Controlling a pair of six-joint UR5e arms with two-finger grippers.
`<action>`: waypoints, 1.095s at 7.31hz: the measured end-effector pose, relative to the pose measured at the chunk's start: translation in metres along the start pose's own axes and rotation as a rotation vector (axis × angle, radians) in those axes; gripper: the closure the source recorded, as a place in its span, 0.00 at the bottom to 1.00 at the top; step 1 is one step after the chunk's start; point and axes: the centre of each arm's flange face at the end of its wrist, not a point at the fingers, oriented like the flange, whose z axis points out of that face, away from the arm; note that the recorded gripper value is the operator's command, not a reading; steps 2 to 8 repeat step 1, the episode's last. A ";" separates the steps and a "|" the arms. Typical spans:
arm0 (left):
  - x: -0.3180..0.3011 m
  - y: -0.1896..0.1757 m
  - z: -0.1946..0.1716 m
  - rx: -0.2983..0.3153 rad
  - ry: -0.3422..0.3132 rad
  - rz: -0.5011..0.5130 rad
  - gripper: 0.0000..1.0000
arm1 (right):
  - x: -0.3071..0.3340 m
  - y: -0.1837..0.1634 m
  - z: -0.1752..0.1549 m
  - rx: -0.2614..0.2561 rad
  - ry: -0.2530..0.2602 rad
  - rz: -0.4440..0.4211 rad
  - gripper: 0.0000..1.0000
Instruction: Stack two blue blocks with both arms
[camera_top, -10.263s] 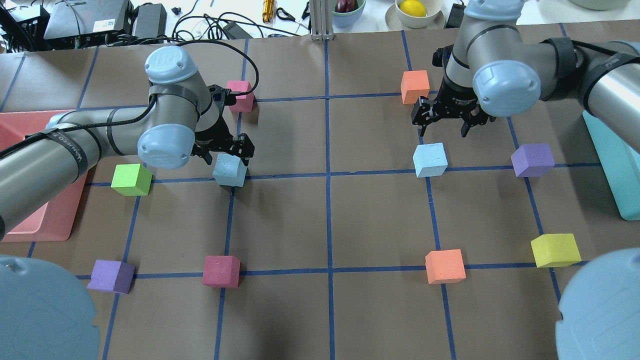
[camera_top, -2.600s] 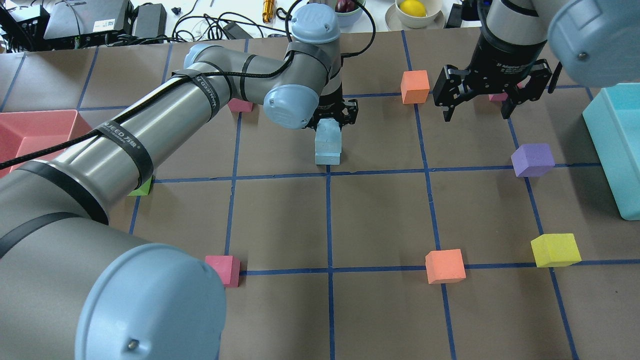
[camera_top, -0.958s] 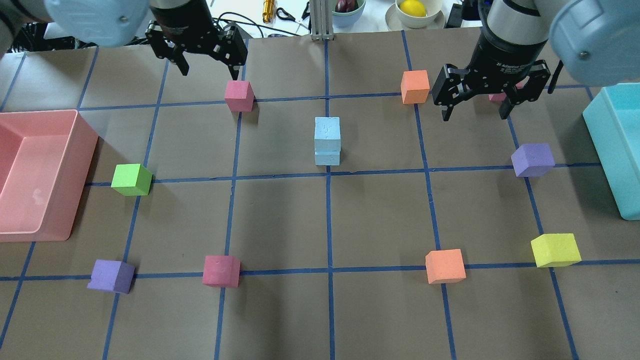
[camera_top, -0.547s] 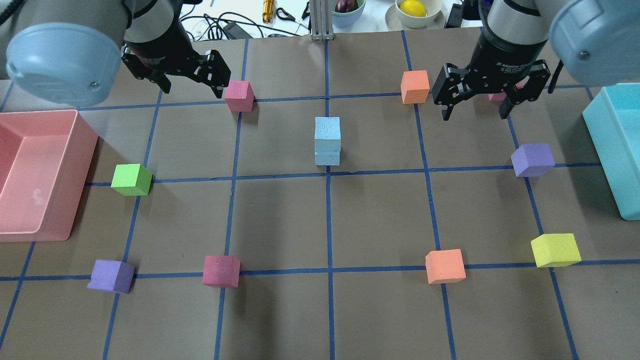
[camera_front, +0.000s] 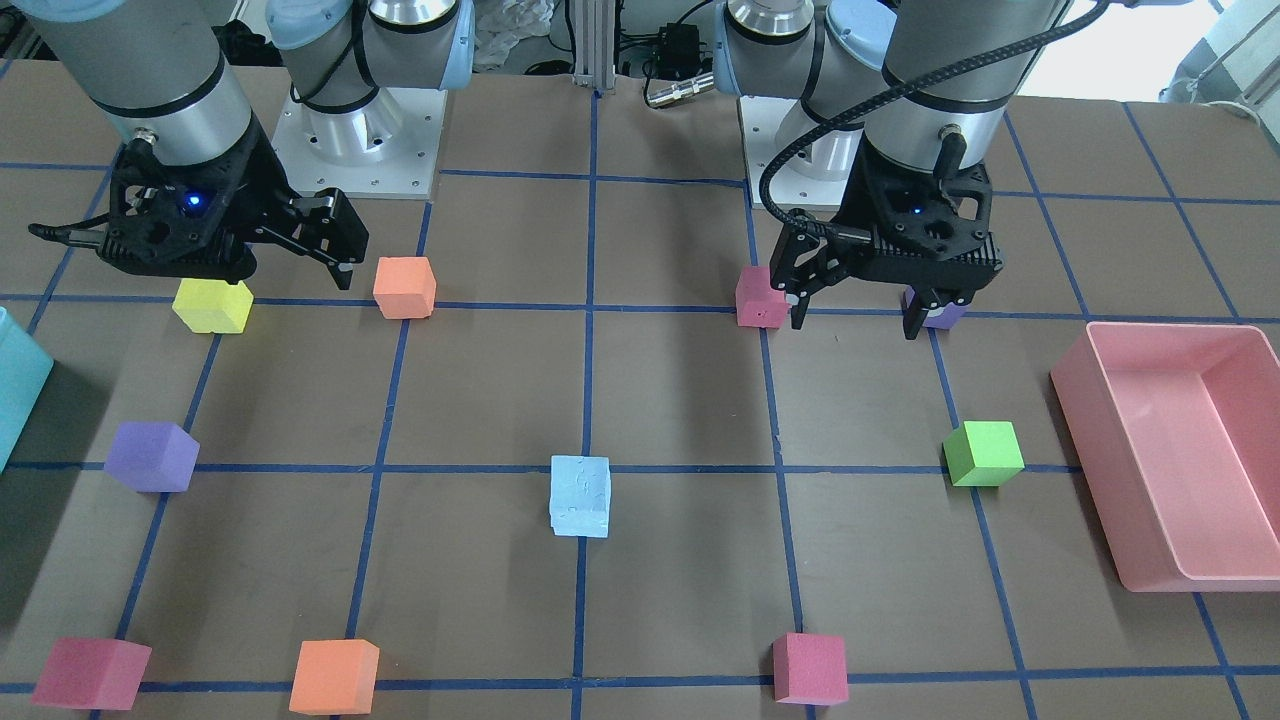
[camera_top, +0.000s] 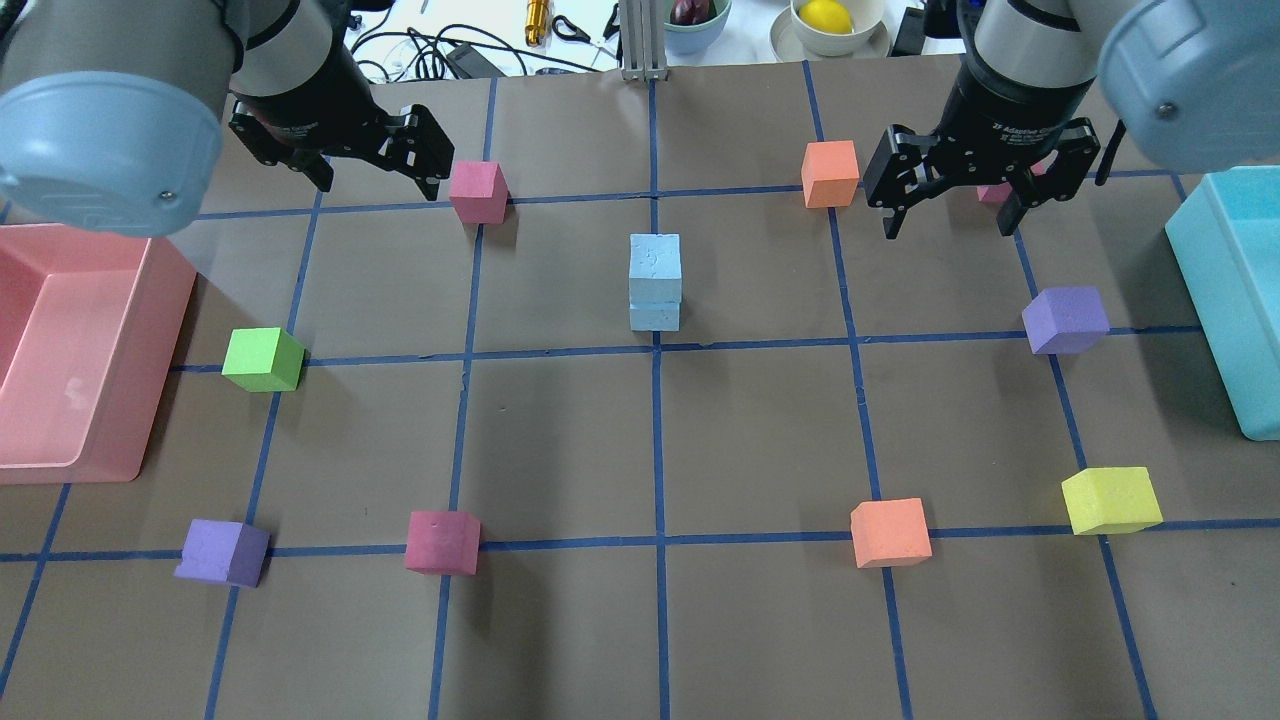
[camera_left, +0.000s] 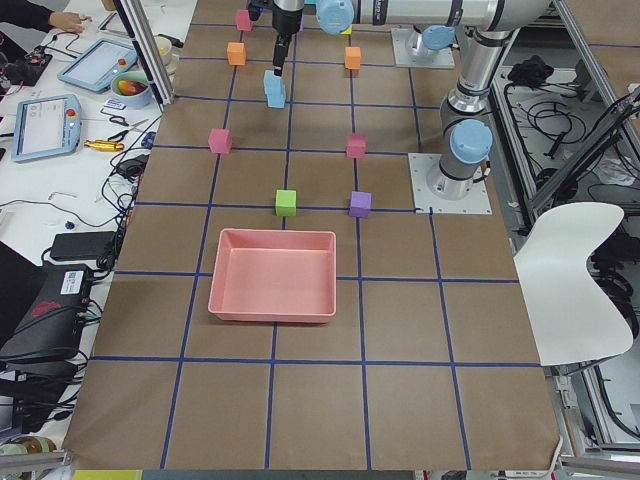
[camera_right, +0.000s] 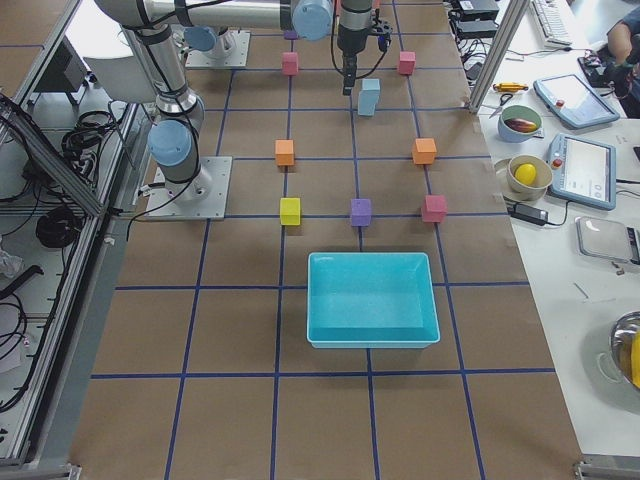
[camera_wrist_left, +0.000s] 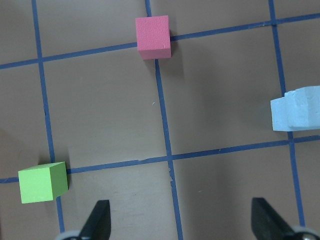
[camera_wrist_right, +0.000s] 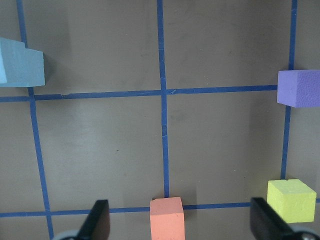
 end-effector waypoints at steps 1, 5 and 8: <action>0.002 0.000 0.000 0.000 0.017 0.000 0.00 | -0.001 0.000 0.000 0.000 -0.001 -0.002 0.00; 0.002 0.000 0.000 0.000 0.017 0.000 0.00 | -0.001 0.000 0.000 0.000 -0.001 -0.002 0.00; 0.002 0.000 0.000 0.000 0.017 0.000 0.00 | -0.001 0.000 0.000 0.000 -0.001 -0.002 0.00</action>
